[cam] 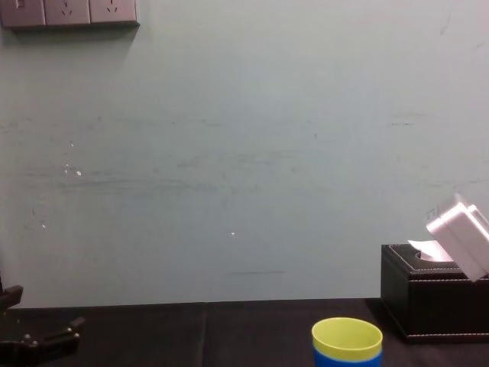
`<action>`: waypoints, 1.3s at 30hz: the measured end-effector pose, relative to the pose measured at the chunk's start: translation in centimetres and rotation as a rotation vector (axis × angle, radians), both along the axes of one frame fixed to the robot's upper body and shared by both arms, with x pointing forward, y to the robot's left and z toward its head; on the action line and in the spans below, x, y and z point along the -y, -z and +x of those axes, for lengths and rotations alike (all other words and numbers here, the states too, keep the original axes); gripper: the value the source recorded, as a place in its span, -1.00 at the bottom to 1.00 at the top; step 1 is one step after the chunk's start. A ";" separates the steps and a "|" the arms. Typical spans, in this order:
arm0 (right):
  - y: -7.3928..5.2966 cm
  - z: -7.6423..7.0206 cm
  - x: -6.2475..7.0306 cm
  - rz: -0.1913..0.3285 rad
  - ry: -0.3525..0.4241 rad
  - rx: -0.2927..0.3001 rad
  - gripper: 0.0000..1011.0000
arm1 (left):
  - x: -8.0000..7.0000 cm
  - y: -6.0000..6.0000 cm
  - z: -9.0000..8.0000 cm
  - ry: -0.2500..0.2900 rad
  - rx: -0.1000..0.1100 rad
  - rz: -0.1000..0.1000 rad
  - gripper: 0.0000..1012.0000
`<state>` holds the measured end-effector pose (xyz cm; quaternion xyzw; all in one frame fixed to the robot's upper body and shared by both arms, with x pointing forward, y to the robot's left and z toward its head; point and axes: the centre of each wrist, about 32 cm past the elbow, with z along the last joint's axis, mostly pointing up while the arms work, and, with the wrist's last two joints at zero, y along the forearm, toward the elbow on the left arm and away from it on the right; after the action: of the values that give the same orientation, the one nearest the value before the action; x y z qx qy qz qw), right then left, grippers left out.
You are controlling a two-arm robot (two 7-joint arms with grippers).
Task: Stack the three plastic cups sequentially using one hand.
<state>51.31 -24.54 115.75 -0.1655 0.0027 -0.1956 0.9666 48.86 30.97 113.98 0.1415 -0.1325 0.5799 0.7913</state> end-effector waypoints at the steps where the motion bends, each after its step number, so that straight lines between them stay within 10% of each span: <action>1: 0.0 0.0 -0.1 -0.001 -0.001 0.000 0.98 | 0.0 0.0 0.0 0.000 0.000 0.000 1.00; 39: 0.1 0.2 -1.3 -0.001 -0.014 0.001 0.98 | 0.0 0.0 0.0 0.000 0.000 0.000 1.00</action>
<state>51.55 -23.21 115.66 -0.1660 0.0010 -0.1889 0.9678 48.86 30.97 113.98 0.1415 -0.1325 0.5799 0.7913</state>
